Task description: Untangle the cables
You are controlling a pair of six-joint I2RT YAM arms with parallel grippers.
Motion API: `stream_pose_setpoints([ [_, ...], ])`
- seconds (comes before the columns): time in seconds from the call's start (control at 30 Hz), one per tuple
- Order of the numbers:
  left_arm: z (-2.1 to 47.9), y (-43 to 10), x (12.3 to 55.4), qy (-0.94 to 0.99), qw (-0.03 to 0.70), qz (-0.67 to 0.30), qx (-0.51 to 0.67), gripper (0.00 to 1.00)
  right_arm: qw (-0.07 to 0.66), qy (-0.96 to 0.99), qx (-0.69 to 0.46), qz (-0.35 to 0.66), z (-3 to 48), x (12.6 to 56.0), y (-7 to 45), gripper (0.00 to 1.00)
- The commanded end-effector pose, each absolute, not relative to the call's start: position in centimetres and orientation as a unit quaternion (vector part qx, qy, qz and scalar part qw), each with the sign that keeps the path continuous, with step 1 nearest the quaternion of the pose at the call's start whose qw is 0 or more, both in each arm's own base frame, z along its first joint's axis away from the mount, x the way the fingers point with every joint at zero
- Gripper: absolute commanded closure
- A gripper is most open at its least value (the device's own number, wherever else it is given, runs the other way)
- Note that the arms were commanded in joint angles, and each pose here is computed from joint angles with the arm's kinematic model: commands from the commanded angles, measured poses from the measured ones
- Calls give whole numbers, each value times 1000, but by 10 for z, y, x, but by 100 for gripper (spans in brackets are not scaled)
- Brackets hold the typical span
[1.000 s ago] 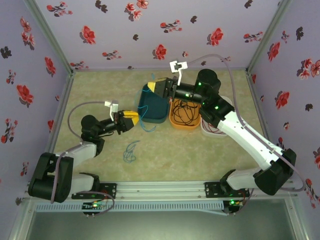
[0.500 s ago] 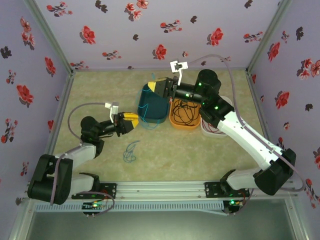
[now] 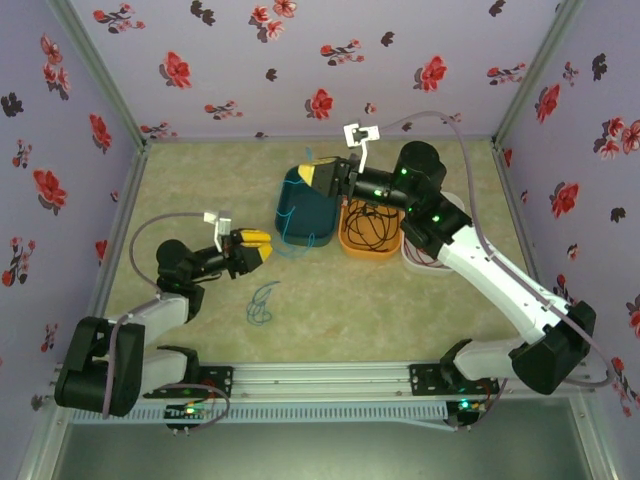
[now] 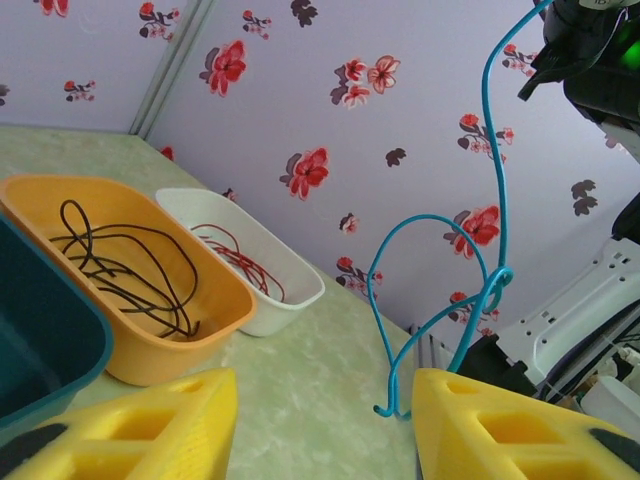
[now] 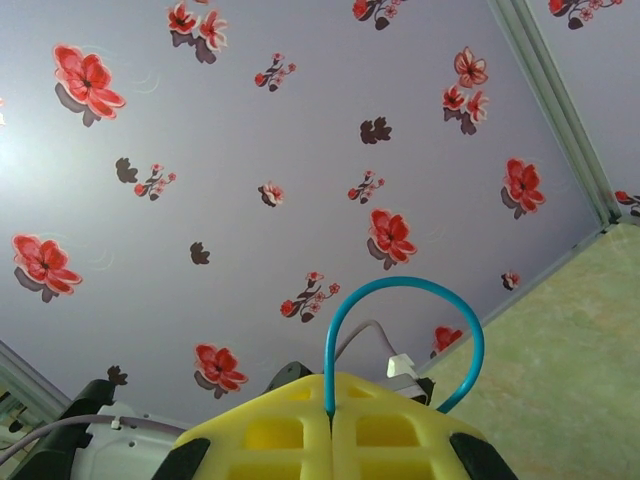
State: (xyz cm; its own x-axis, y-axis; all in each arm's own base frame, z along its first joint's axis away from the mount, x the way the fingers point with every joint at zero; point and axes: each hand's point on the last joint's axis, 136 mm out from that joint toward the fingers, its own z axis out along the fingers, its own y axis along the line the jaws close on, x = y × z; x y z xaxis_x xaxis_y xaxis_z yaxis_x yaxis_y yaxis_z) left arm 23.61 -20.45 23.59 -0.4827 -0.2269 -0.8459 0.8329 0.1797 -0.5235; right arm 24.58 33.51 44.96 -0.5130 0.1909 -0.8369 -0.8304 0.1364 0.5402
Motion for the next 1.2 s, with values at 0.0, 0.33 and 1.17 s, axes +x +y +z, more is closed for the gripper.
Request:
stream_pose_setpoints([
  [0.0,235,-202,237,617,461,-583,259,47,433,611,-258,610,461,239,328,100],
  [0.33,238,-197,242,615,476,-572,260,39,444,620,-256,594,460,238,321,100],
  [1.17,249,-203,258,607,485,-568,272,32,435,618,-252,605,459,243,326,100],
])
